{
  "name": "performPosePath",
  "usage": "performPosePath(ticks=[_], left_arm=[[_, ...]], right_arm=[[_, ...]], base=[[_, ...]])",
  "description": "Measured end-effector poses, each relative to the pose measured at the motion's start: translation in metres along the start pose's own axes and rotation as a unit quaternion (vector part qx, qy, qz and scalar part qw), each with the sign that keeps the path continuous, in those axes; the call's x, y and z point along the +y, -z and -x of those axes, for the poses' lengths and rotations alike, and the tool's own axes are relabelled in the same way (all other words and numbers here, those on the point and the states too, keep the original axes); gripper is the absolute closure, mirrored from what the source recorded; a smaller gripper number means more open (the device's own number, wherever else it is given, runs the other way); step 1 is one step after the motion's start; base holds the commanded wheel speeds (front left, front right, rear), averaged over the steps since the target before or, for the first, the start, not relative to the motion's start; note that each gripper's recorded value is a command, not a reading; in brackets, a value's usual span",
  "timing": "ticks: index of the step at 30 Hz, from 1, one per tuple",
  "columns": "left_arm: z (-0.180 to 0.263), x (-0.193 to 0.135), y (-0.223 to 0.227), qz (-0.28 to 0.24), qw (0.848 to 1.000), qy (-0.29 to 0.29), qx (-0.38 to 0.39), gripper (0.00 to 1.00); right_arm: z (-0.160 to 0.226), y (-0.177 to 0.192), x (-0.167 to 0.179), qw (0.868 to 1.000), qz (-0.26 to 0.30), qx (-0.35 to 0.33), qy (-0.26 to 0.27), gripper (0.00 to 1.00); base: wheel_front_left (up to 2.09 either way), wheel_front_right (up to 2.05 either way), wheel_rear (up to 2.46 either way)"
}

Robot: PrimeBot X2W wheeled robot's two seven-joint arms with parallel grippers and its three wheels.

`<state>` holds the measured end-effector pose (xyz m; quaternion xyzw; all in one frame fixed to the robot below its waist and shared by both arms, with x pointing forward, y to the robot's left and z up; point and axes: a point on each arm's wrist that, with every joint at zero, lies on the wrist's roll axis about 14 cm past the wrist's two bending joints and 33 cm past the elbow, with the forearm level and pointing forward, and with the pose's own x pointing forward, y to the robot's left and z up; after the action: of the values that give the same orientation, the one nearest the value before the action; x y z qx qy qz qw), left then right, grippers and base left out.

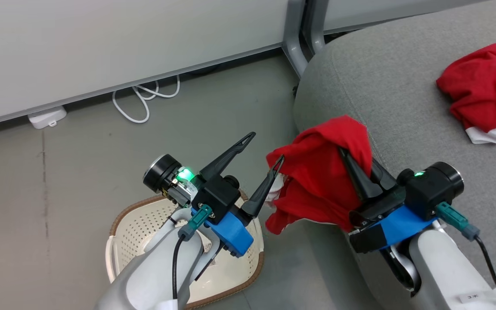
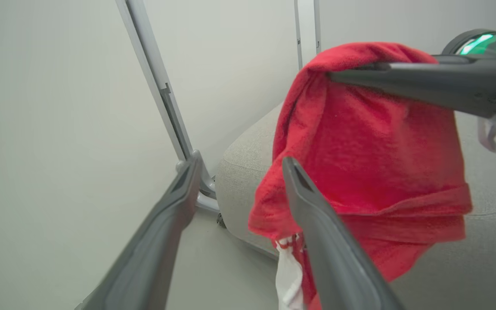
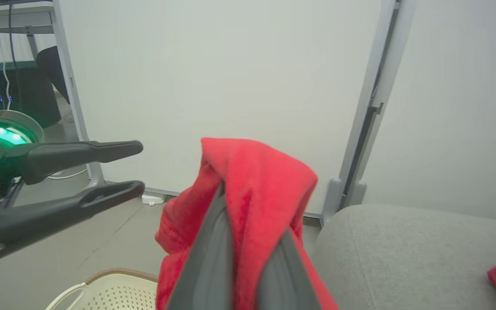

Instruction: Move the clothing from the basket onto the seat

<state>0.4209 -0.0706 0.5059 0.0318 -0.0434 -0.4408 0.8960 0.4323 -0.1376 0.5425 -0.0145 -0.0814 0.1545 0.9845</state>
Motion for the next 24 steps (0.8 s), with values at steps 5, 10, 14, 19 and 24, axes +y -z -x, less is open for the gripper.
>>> performPosePath(ticks=[5,10,14,19,24], left_arm=[[-0.011,-0.02,0.007,0.01,0.999,0.038,0.001,0.0],[-0.02,-0.045,0.015,0.018,0.997,0.081,0.003,0.0],[-0.027,-0.065,0.02,0.024,0.993,0.117,0.004,0.0],[-0.033,-0.088,0.026,0.033,0.987,0.158,0.005,0.0],[-0.036,-0.102,0.031,0.042,0.982,0.184,0.007,0.0]], right_arm=[[0.018,0.003,-0.036,0.998,0.01,0.007,0.059,1.0],[0.038,0.001,-0.071,0.993,0.021,0.01,0.119,1.0],[0.058,0.001,-0.093,0.986,0.027,0.015,0.163,1.0],[0.08,0.004,-0.113,0.977,0.033,0.026,0.208,1.0],[0.098,0.013,-0.122,0.971,0.032,0.044,0.234,1.0]], base=[[0.0,0.0,0.0],[0.0,0.0,0.0],[0.0,0.0,0.0],[0.0,0.0,0.0],[0.0,0.0,0.0]])
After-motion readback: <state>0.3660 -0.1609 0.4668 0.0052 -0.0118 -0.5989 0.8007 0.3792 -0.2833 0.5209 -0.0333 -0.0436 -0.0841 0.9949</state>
